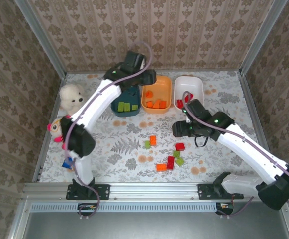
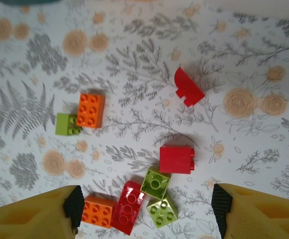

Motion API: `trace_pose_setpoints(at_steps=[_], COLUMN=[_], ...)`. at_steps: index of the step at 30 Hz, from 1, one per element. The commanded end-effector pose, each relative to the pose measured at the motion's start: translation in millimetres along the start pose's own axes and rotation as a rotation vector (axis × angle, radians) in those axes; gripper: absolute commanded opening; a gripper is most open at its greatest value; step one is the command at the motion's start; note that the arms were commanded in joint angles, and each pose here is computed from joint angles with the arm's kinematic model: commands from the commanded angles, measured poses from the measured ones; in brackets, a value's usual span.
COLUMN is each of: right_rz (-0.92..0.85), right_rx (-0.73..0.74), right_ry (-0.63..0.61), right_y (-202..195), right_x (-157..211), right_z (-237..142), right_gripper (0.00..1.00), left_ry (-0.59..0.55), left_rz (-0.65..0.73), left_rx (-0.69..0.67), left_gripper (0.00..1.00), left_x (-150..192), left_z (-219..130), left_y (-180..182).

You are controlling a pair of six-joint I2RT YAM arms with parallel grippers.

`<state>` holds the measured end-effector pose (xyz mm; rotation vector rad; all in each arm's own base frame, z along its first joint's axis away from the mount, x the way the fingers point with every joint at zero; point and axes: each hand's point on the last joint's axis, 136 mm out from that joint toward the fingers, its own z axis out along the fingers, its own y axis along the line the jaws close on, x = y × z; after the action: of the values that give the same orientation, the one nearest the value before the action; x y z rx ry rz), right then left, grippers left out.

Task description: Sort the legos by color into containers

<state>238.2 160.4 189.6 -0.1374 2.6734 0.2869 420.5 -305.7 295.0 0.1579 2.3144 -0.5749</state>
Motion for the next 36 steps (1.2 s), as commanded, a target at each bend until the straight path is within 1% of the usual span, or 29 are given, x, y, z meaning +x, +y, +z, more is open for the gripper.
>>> trace_pose_setpoints(at_steps=[1, 2, 4, 6, 8, 10, 12, 16, 19, 25, 28, 31, 36], right_rz=[0.013, 0.023, 0.032, 0.026, 0.025, -0.003, -0.031, -0.086, -0.129, -0.198, -0.206, -0.223, -0.228], right_rx=[0.102, 0.102, 0.093, 0.1, 0.111, 0.102, 0.121, 0.151, 0.189, 0.255, 0.242, 0.217, 0.205], right_ry=[0.078, 0.079, 0.056, 0.063, 0.104, 0.178, 0.237, 0.29, 0.343, 0.417, 0.441, 0.444, 0.474], right_y=[-9, -9, -9, -15, -25, -30, -33, -37, -44, -61, -62, -58, -57], right_x=[18, 19, 17, 12, 8, 9, 8, -2, -9, -11, -11, -11, -6], right_z=[12, 17, 29, 41, 55, 77, 91, 116, 131, 157, 165, 172, 179], right_gripper=[0.71, 0.72, 0.73, 0.74, 0.73, 0.72, 0.72, 0.71, 0.68, 0.66, 0.61, 0.58, 0.45], left_ry=[0.014, 0.02, 0.061, 0.101, 0.133, 0.157, 0.168, 0.156, 0.14, 0.073, 0.058, 0.069, 0.072], left_rz=[-0.046, -0.05, -0.056, -0.073, -0.09, -0.108, -0.12, -0.107, -0.103, -0.14, -0.153, -0.158, -0.162], left_rx=[0.046, 0.053, 0.07, 0.088, 0.085, 0.079, 0.06, 0.057, 0.088, 0.146, 0.162, 0.153, 0.15], left_gripper=[0.66, 0.66, 0.66, 0.66, 0.66, 0.65, 0.65, 0.65, 0.65, 0.65, 0.65, 0.65, 0.64], left_x=[28, 38, 73, 104, 136, 162, 177, 185, 187, 187, 186, 188, 188], left_z=[-17, -25, -40, -53, -66, -77, -86, -101, -109, -126, -132, -132, -129], left_y=[8, 11, 20, 28, 39, 49, 59, 65, 63, 62, 60, 62, 62])
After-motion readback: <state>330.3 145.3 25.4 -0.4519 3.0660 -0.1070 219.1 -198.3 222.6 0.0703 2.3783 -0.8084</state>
